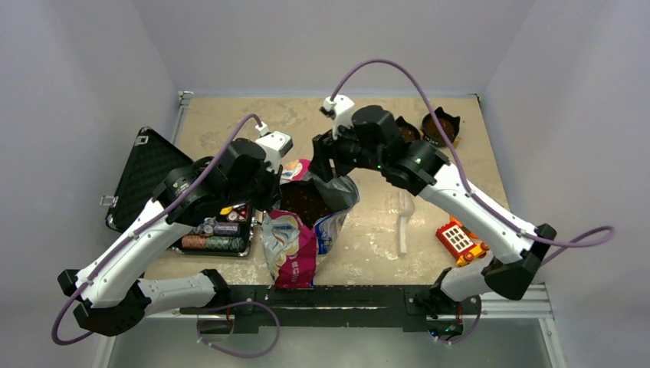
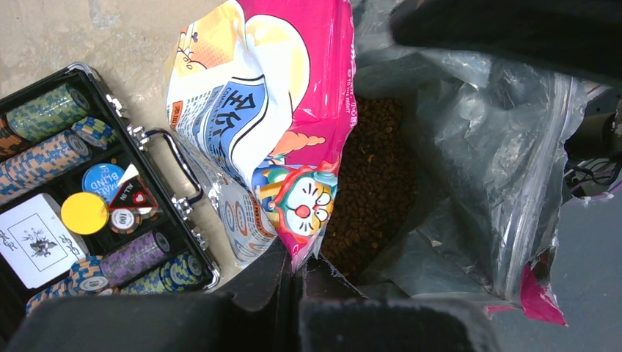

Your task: Serve the pet food

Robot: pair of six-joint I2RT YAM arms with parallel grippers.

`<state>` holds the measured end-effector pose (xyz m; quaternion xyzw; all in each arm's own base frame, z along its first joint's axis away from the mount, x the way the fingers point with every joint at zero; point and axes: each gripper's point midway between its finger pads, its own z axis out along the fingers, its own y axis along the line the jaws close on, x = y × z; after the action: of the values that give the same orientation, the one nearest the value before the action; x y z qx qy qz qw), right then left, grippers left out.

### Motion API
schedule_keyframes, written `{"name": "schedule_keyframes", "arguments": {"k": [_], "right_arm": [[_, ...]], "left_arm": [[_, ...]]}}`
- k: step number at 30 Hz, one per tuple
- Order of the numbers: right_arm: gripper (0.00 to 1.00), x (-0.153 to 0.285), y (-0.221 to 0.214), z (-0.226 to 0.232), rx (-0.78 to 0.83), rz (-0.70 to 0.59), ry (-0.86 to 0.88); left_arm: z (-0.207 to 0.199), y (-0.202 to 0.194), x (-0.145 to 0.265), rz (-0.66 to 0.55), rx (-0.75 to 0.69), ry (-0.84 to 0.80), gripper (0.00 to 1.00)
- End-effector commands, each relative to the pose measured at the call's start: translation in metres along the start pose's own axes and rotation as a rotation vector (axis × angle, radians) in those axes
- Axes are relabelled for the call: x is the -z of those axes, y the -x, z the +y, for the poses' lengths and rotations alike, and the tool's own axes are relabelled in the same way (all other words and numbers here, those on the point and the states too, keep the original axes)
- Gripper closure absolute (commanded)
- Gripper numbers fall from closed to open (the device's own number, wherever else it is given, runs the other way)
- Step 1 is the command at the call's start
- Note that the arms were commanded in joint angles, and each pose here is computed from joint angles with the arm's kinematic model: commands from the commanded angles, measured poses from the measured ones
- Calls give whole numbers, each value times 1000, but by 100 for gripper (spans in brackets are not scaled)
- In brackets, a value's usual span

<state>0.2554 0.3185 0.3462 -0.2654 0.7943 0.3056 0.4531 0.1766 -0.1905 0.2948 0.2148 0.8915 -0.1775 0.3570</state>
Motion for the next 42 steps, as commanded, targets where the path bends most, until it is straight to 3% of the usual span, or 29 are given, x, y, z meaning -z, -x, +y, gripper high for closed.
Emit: {"name": "schedule_keyframes", "arguments": {"k": [1,11,13,16,18,25,31,36,39,42], "right_arm": [[37,-5,-19,4,134,100,-22],[58,-35,-32,-5,139,178,-108],[66,-37,-21,-6,117,157,-134],[91,-36,-8,-12,69,127,-198],[100,-31,-2,-13,34,106,-221],[100,21,30,-20,-141,-32,-316],[100,58,55,-7,-331,-153,-270],[100,66,55,-18,-428,-179,-343],[100,70,49,-35,-463,-187,-414],[100,73,45,-51,-508,-194,-447]], "left_arm": [[-33,51,46,-225,4,-190,100],[-34,51,46,-222,14,-190,100],[-36,49,46,-212,11,-205,100],[-38,48,47,-206,8,-216,100],[-39,48,47,-199,7,-216,99],[-46,49,45,-150,-22,-240,79],[-65,56,40,-118,-49,-327,57],[-80,58,42,-73,-51,-395,49],[-76,59,50,-88,-51,-376,41],[-68,56,64,-109,-72,-357,39]]}}
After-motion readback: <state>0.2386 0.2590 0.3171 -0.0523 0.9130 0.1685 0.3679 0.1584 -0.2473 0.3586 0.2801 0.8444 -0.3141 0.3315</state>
